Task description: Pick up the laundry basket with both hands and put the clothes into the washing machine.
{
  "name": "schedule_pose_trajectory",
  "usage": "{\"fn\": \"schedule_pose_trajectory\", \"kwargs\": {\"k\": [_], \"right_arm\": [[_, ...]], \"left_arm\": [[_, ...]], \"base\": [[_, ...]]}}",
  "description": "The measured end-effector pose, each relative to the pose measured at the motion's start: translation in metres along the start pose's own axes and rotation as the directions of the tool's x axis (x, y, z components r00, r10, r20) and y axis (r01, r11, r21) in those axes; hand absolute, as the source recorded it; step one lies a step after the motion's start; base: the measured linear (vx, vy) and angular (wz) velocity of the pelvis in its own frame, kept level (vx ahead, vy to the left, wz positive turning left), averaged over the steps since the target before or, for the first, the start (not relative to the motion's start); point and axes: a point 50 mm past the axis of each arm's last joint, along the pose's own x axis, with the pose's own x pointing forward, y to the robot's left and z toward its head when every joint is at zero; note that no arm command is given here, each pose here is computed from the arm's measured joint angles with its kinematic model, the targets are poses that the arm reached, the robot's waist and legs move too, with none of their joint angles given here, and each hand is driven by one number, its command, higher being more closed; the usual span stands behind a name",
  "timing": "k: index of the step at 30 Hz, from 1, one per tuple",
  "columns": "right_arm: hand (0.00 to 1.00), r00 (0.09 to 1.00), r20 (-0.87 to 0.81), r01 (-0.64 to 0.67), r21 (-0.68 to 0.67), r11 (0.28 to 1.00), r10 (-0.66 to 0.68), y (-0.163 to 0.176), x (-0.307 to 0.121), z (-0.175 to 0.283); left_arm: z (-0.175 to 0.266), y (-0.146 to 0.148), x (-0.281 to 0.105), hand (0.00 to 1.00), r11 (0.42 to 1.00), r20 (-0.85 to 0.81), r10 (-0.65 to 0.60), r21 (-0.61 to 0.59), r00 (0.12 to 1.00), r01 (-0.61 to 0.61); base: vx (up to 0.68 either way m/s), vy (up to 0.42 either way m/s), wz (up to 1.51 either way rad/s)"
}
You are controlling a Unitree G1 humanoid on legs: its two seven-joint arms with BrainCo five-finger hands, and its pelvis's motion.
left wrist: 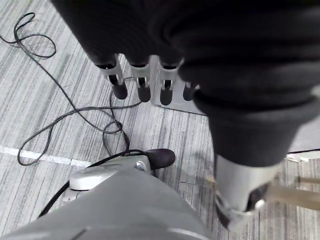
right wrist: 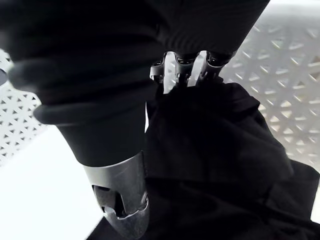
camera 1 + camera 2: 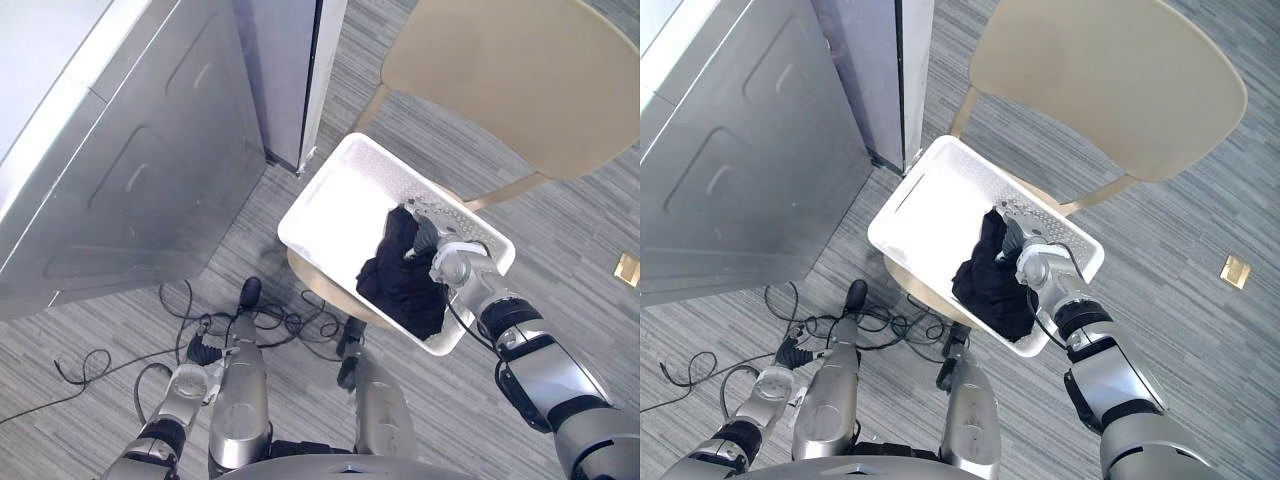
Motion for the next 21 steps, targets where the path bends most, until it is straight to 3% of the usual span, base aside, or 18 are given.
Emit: {"fn": "schedule_pose_trajectory", "kwargs": {"k": [21], "right_arm": [[0.00,0.996,-0.061,-0.066,0.029,0.997,0.068,0.023,-0.009,-0.011]], "left_arm": [[0.014,0.002,0.004,0.00,0.998,0.033,0.037,-0.048,0.999,-0.035]], "base": [[-0.03,-0.044,0.01]]}}
